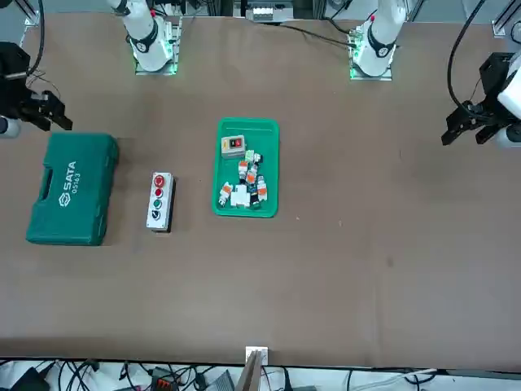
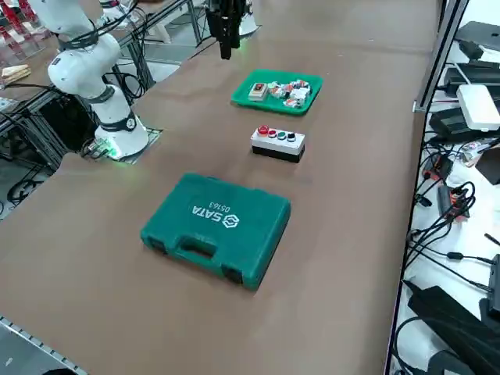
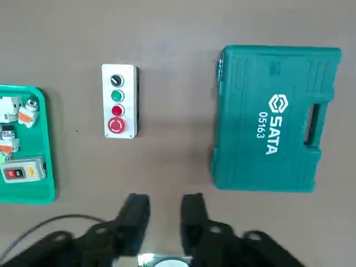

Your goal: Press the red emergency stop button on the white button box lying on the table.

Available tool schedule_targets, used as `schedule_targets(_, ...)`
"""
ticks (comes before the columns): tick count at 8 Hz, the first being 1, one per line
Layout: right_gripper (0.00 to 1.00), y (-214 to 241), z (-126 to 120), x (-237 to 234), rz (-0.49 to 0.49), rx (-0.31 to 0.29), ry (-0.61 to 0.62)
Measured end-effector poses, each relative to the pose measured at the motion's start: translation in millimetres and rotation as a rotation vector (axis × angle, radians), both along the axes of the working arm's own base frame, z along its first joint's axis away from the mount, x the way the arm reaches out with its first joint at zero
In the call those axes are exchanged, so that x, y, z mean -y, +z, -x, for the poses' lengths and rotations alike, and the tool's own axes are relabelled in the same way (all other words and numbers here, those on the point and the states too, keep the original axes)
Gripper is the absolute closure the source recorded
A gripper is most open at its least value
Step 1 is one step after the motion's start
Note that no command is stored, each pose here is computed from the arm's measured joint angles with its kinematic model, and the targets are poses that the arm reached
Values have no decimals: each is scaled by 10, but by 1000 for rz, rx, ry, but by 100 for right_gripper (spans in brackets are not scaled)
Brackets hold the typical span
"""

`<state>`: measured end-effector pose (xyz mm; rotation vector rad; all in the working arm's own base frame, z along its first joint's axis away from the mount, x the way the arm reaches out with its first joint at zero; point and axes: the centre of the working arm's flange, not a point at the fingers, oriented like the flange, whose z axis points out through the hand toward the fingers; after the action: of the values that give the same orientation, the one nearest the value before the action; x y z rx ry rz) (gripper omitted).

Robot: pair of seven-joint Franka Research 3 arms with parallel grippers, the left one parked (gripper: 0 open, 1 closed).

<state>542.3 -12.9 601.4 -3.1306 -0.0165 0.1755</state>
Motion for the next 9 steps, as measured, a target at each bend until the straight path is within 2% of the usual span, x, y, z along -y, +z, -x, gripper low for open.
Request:
schedule_targets(1, 86, -35, -11, -1, 0, -10, 0)
schedule_targets(2, 98, -67, -25, -3, 1, -17, 0)
schedule_targets(6, 99, -320, -43, -194, 10, -78, -30)
schedule_targets(9, 99, -975, -196, -692, 19, -73, -10)
